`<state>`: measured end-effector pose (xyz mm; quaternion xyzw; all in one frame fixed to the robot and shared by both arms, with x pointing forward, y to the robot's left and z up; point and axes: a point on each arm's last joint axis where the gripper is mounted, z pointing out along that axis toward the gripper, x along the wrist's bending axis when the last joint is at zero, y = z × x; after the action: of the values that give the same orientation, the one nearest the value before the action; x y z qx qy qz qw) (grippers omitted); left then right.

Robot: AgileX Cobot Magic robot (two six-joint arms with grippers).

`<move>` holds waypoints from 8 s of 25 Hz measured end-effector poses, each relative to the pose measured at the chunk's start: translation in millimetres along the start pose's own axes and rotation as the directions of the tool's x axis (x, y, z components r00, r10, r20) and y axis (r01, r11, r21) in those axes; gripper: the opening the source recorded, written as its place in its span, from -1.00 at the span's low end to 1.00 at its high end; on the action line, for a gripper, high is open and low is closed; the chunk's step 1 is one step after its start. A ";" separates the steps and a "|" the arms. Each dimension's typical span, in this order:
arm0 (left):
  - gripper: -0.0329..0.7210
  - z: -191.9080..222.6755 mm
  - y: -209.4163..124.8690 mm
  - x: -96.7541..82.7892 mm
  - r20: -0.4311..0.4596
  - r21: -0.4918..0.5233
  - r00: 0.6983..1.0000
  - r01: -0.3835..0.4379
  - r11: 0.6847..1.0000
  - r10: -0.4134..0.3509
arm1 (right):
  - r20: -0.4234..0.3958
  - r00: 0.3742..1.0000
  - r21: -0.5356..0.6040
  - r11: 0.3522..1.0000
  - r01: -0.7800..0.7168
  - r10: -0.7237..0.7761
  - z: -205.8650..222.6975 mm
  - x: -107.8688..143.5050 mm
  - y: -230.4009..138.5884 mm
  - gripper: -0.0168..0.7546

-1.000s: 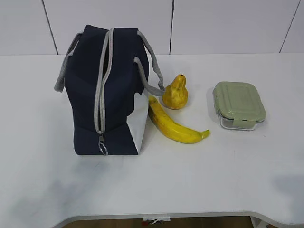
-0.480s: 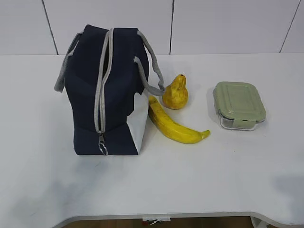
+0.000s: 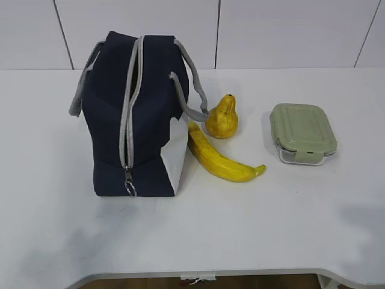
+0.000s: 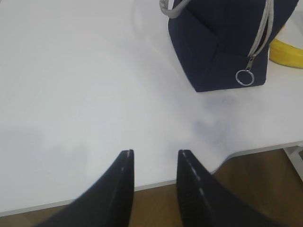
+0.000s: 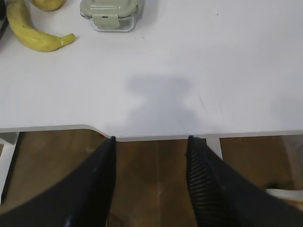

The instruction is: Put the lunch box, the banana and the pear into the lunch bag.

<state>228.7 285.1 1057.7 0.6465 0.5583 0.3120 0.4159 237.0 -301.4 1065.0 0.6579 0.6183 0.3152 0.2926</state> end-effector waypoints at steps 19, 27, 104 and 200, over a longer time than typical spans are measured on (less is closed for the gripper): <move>-0.29 0.0 0.1 -0.9 0.010 -0.001 1.000 0.005 1.000 -0.005 | 0.055 0.997 0.373 0.925 -0.071 0.055 82.8 11.5 90.1 0.07; -0.29 0.0 0.1 -0.9 0.010 -0.001 1.000 0.005 1.000 -0.005 | 0.060 0.997 0.416 0.906 -0.072 0.052 126.7 16.9 131.3 0.07; -0.28 0.0 0.0 0.4 -0.004 0.001 1.000 -0.002 1.000 0.002 | -0.499 0.662 0.543 0.797 -0.265 0.560 398.4 -100.4 159.9 0.56; -0.28 1.5 3.5 -4.1 0.050 -0.015 0.998 0.030 0.999 -0.029 | -0.487 0.655 0.555 0.784 -0.279 0.577 387.6 -71.5 182.0 0.06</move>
<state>230.9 280.7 1060.3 0.6423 0.5548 0.2944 0.4393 649.8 -382.6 958.0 0.6892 0.5543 0.4336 -0.1723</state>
